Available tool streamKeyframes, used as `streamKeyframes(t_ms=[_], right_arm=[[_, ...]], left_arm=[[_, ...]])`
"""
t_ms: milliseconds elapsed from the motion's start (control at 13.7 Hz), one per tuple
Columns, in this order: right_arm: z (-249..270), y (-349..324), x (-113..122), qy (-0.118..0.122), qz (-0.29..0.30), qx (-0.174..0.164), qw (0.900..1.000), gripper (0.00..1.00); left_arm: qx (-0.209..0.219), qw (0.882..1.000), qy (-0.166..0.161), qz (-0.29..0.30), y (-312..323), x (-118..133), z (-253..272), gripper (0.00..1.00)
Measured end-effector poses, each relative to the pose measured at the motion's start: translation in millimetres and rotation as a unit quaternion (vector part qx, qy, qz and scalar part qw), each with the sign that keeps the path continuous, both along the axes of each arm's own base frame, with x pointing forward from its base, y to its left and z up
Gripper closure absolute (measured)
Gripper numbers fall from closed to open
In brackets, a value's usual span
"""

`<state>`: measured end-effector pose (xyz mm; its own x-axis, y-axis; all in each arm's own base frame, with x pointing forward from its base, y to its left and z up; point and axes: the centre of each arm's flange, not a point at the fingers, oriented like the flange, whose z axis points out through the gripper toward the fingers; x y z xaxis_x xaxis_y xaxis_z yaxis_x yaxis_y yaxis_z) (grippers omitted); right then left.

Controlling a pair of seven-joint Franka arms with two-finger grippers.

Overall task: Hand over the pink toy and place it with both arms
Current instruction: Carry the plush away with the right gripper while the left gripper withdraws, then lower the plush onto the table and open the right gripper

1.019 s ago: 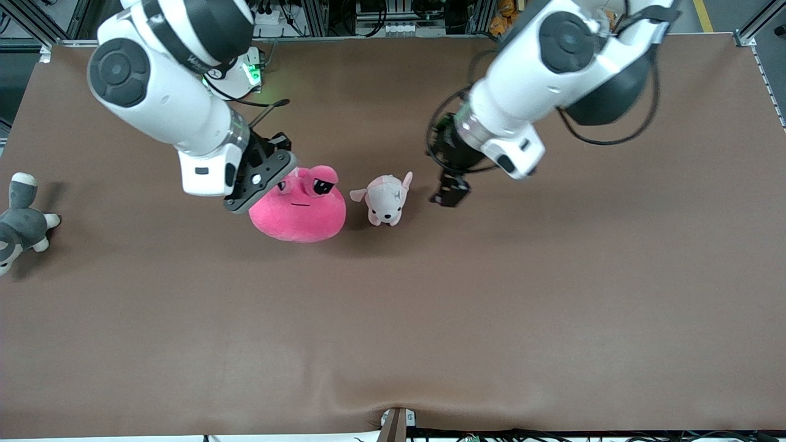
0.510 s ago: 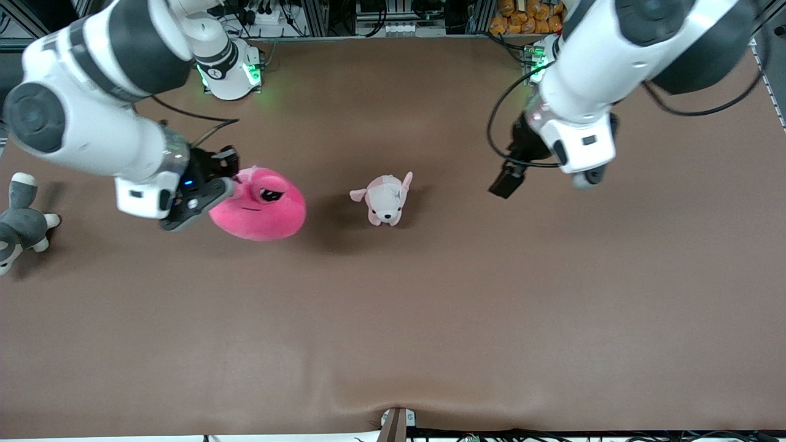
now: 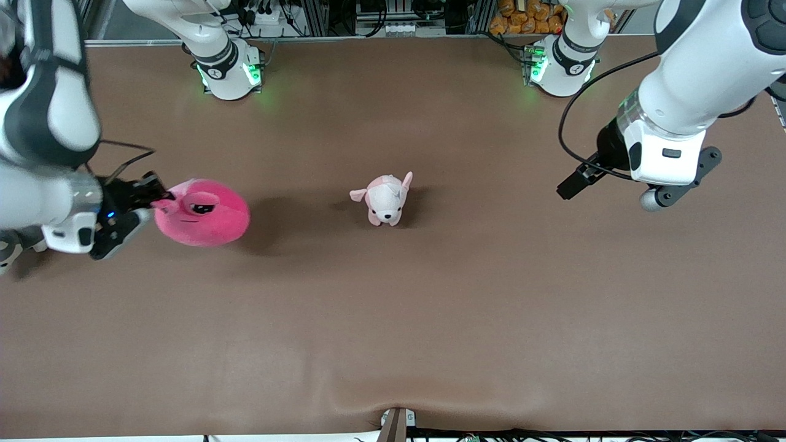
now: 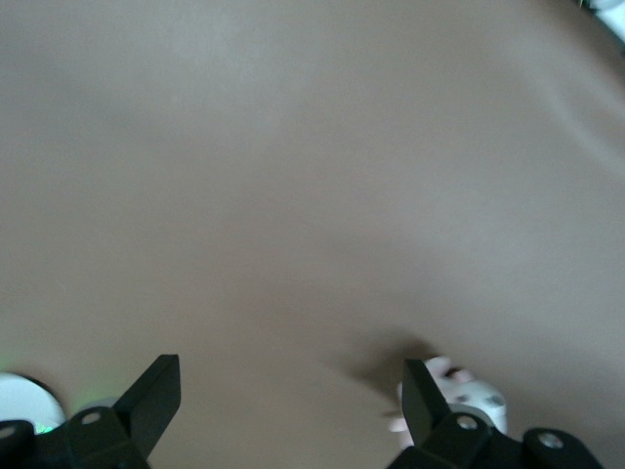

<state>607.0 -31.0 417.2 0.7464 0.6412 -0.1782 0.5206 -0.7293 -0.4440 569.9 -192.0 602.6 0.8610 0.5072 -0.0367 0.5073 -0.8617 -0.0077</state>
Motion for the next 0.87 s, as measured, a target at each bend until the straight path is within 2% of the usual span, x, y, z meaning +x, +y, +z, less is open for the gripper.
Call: streamKeyframes(t_ms=[218,437,801,874], right_arm=[[-60.6,-69.3,-1.2,0.023,0.02,0.04,0.999,0.88],[-84.6,-98.2,-6.2,0.03,0.037,0.06,0.997,0.88],[-116.3,-106.7,-8.3,0.041,0.068,0.083,0.993,0.85],[-117.3,-106.1,-8.0,0.041,0.069,0.083,0.993,0.79]], left_arm=[[0.003,0.995,0.002,-0.099,39.0,9.3,1.0,0.0],[0.01,0.985,-0.008,-0.171,80.3,8.5,18.1,0.0],[0.024,0.982,0.004,-0.187,108.6,-28.8,50.2,0.0],[0.026,0.983,0.005,-0.182,113.9,-35.4,52.3,0.0]])
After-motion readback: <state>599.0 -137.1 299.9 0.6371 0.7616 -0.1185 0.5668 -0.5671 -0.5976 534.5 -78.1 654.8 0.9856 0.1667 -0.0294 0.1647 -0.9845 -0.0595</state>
